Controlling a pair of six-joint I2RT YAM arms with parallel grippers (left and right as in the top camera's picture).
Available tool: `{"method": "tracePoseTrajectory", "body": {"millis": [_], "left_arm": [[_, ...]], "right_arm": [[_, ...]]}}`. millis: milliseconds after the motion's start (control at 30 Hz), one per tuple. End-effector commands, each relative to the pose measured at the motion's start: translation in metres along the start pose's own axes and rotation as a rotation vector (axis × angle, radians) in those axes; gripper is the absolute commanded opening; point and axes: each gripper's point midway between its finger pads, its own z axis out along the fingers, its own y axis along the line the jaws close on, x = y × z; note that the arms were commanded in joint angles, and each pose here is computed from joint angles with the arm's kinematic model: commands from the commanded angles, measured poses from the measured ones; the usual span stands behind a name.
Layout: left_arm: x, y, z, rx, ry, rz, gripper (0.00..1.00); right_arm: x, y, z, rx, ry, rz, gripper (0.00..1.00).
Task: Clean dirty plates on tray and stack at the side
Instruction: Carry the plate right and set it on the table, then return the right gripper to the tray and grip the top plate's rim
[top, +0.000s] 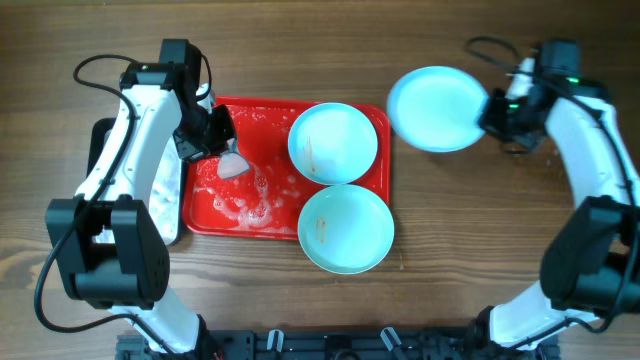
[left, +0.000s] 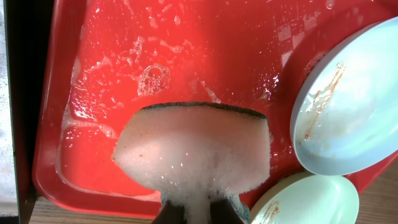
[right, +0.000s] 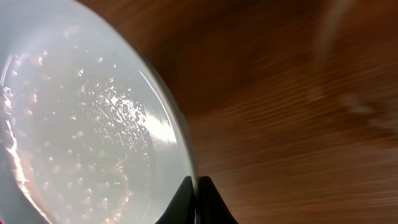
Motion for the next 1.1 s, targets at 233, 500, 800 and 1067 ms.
{"method": "tracePoseTrajectory", "body": {"millis": [233, 500, 800, 1067], "left_arm": [[-0.004, -0.001, -0.009, 0.002, -0.03, -0.006, 0.04], [-0.004, -0.001, -0.009, 0.002, -0.03, -0.006, 0.04], [-0.004, -0.001, -0.009, 0.002, -0.03, -0.006, 0.04], [-0.006, -0.002, -0.009, 0.005, -0.038, -0.004, 0.04]], "right_arm": [[-0.011, -0.163, 0.004, 0.105, -0.176, 0.426, 0.04], [-0.013, -0.178, 0.003, 0.18, -0.208, 0.45, 0.27], [-0.028, -0.117, -0.056, 0.017, -0.232, 0.262, 0.43], [0.021, 0.074, -0.063, -0.171, -0.189, -0.21, 0.42]]}}
